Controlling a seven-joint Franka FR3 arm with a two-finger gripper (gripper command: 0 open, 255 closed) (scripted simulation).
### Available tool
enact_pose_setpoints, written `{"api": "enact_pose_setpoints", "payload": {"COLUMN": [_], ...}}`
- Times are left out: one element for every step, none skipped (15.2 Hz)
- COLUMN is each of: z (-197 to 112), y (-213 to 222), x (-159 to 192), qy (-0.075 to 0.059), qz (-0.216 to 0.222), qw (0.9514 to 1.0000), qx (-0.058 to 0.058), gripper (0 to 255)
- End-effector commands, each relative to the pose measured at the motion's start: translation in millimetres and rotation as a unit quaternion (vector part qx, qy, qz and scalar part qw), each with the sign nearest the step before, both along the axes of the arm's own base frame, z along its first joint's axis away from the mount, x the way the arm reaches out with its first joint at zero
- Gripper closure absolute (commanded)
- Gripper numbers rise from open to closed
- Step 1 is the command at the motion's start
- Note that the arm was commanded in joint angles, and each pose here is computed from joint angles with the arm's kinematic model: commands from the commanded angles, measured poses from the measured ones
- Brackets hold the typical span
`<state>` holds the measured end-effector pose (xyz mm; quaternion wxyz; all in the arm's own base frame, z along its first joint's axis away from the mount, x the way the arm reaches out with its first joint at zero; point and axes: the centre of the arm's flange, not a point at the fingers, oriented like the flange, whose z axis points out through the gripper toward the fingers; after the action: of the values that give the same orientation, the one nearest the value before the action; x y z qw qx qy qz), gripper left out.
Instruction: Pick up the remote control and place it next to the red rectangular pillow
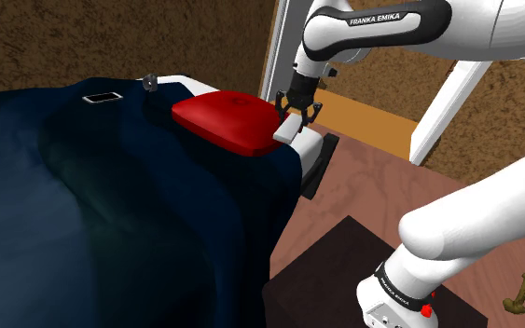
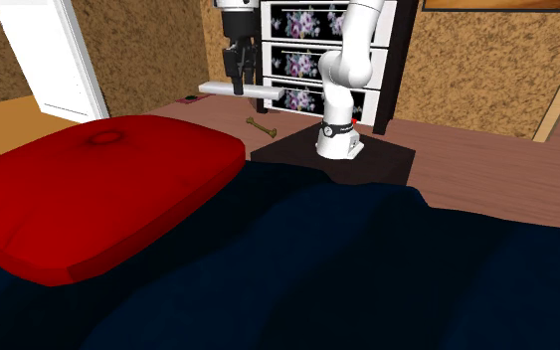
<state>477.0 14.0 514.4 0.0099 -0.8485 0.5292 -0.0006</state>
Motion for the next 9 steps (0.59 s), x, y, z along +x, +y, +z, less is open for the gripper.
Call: {"api": "enact_pose_setpoints", "payload": {"z": [-10.8,-16.1,-21.4,-26.7,-31.9,-37.2,-42.5,-47.8,-53.1], "y": [-0.1,-0.1,-0.1,-0.1,-0.1,-0.1,-0.1,-0.1,-0.1], "x": [-0.1,-0.1,-0.1,-0.1,-0.1,-0.1,-0.1,-0.1,-0.1], "qy": [0.000,0.000,0.000,0.000,0.000,0.000,0.000,0.000,0.000], "qz": [0.000,0.000,0.000,0.000,0.000,0.000,0.000,0.000,0.000], "qw": [1.0000,1.0000,1.0000,1.0000,1.0000,1.0000,1.0000,1.0000,1.0000], "qx": [0.000,0.000,0.000,0.000,0.000,0.000,0.000,0.000,0.000], "gripper": [255,255,255,255,255,255,255,255,255]}}
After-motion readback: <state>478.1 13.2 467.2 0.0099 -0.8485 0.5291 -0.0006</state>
